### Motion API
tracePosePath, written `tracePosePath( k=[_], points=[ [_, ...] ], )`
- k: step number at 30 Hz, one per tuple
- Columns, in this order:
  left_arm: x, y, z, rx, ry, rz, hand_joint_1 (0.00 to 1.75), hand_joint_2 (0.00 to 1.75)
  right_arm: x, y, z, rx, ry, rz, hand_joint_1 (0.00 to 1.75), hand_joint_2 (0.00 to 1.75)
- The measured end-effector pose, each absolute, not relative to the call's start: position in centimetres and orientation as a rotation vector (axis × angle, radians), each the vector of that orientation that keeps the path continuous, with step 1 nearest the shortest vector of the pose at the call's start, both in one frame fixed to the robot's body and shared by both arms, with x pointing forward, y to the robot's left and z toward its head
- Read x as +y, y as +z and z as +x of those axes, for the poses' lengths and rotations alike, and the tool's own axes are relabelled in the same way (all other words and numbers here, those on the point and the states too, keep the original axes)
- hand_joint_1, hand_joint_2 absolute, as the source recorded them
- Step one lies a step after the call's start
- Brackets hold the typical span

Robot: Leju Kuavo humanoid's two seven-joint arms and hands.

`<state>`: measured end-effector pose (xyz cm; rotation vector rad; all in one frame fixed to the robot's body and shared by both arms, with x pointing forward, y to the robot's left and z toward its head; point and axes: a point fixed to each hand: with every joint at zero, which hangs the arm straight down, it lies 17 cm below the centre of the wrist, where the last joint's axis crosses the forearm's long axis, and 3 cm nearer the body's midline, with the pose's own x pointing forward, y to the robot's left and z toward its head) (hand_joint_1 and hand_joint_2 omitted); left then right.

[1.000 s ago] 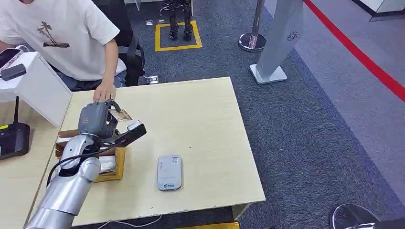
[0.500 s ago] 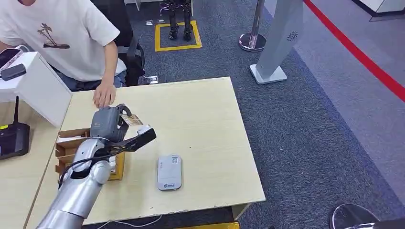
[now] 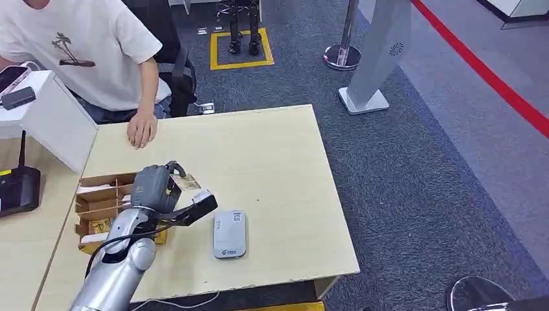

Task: Pass the card to the sensor for recognition and then transmit it.

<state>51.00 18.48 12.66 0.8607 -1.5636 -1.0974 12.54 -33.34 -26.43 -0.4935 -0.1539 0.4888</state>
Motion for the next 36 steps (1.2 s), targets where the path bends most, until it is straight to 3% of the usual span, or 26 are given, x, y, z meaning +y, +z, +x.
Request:
tracePosePath(
  k=[31, 36],
  points=[
    [18.1, 10.2, 47.0, -1.566, -1.064, 0.808, 1.75, 1.75, -33.2, -26.6, 12.1, -0.149, 0.478, -0.485, 0.0, 0.0],
    [15.2, 11.8, 48.8, -1.609, -1.041, 0.76, 1.75, 1.75, -33.2, -26.5, 12.1, -0.142, 0.52, -0.491, 0.0, 0.0]
  ],
)
